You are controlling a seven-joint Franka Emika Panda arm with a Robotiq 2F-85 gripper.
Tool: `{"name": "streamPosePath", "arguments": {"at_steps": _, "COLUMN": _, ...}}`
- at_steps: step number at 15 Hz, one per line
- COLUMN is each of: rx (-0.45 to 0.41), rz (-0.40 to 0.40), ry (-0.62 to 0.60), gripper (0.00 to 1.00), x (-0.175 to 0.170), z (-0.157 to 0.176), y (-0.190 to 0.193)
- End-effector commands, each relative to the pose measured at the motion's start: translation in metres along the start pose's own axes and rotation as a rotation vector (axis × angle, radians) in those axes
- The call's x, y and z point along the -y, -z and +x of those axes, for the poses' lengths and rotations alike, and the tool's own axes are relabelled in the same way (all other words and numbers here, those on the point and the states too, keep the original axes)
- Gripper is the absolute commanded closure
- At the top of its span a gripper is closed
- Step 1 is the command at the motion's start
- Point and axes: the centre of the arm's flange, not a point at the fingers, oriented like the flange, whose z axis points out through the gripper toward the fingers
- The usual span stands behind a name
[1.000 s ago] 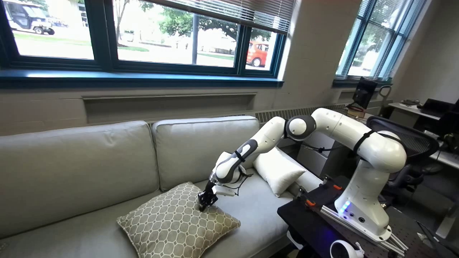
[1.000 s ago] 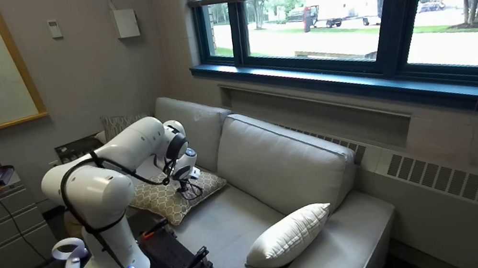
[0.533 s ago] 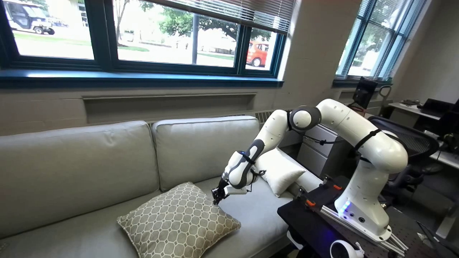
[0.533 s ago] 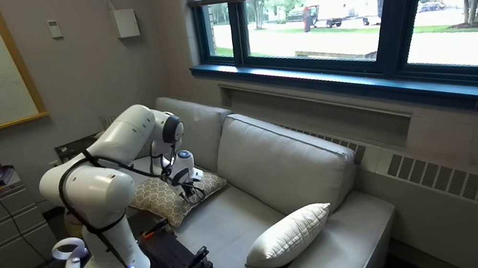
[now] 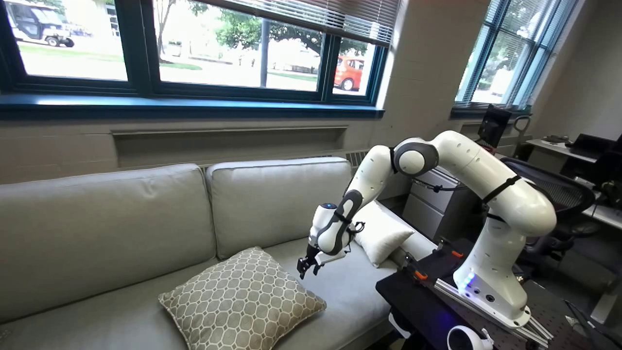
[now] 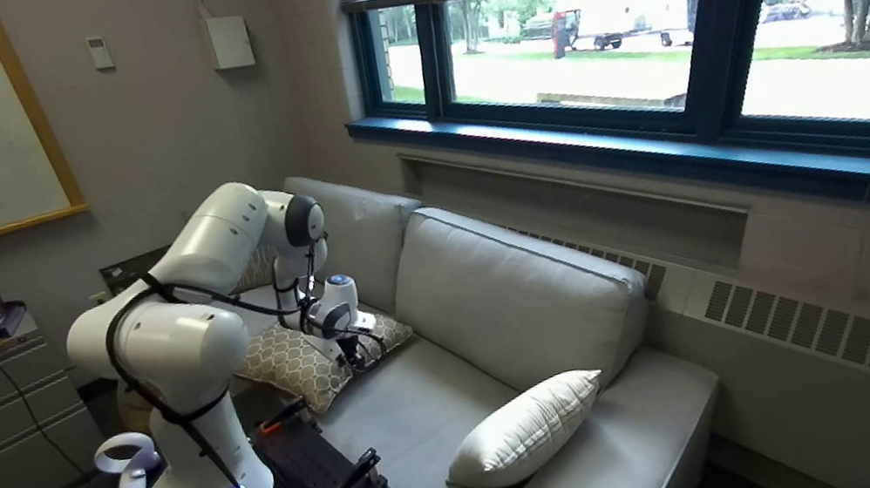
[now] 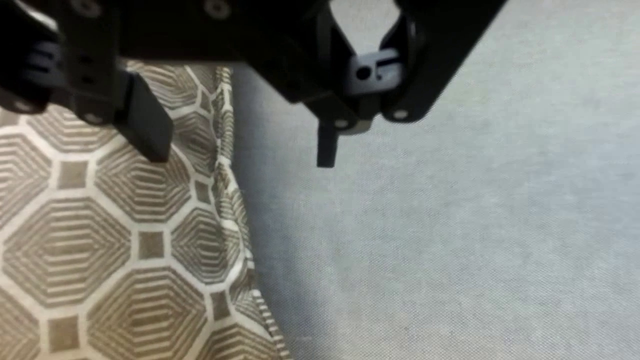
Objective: Put the pillows upright against the armrest
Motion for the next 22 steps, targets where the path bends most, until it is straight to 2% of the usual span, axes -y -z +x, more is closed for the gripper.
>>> {"name": "streamPosePath", "arguments": {"at_steps": 1, "rx": 0.104, "rz": 0.119, "ry": 0.105, "gripper": 0.00, "x": 0.000, "z": 0.025, "y": -0.010}}
{"name": "streamPosePath", "arguments": {"at_steps": 4, "rx": 0.209, "rz": 0.199, "ry": 0.193, "gripper": 0.00, "x": -0.012, "z": 0.049, "y": -0.035}}
{"name": "streamPosePath", "arguments": {"at_steps": 6, "rx": 0.285, "rz": 0.182, "ry": 0.289, "gripper": 0.00, "x": -0.030, "z": 0.052, "y": -0.052}}
{"name": "streamPosePath", "arguments": {"at_steps": 7, "rx": 0.234, "rz": 0.175, "ry": 0.213, "gripper": 0.00, "x": -0.029, "z": 0.035, "y": -0.022}}
{"name": "streamPosePath", "arguments": {"at_steps": 9, "rx": 0.270, "rz": 0.180, "ry": 0.250, "gripper": 0.00, "x": -0.043, "z": 0.036, "y": -0.038}}
{"name": "streamPosePath", "arguments": {"at_steps": 11, "rx": 0.274, "rz": 0.181, "ry": 0.259, "gripper": 0.00, "x": -0.043, "z": 0.035, "y": -0.045}}
{"name": "streamPosePath", "arguments": {"at_steps": 15, "rx": 0.235, "rz": 0.287, "ry": 0.275, "gripper": 0.00, "x": -0.037, "z": 0.040, "y": -0.047}}
{"name": "streamPosePath", "arguments": {"at_steps": 18, "rx": 0.233, "rz": 0.411, "ry": 0.318, "gripper": 0.00, "x": -0.031, "z": 0.051, "y": -0.062}}
{"name": "streamPosePath", "arguments": {"at_steps": 22, "rx": 0.239, "rz": 0.517, "ry": 0.336, "gripper": 0.00, "x": -0.034, "z": 0.062, "y": -0.091}}
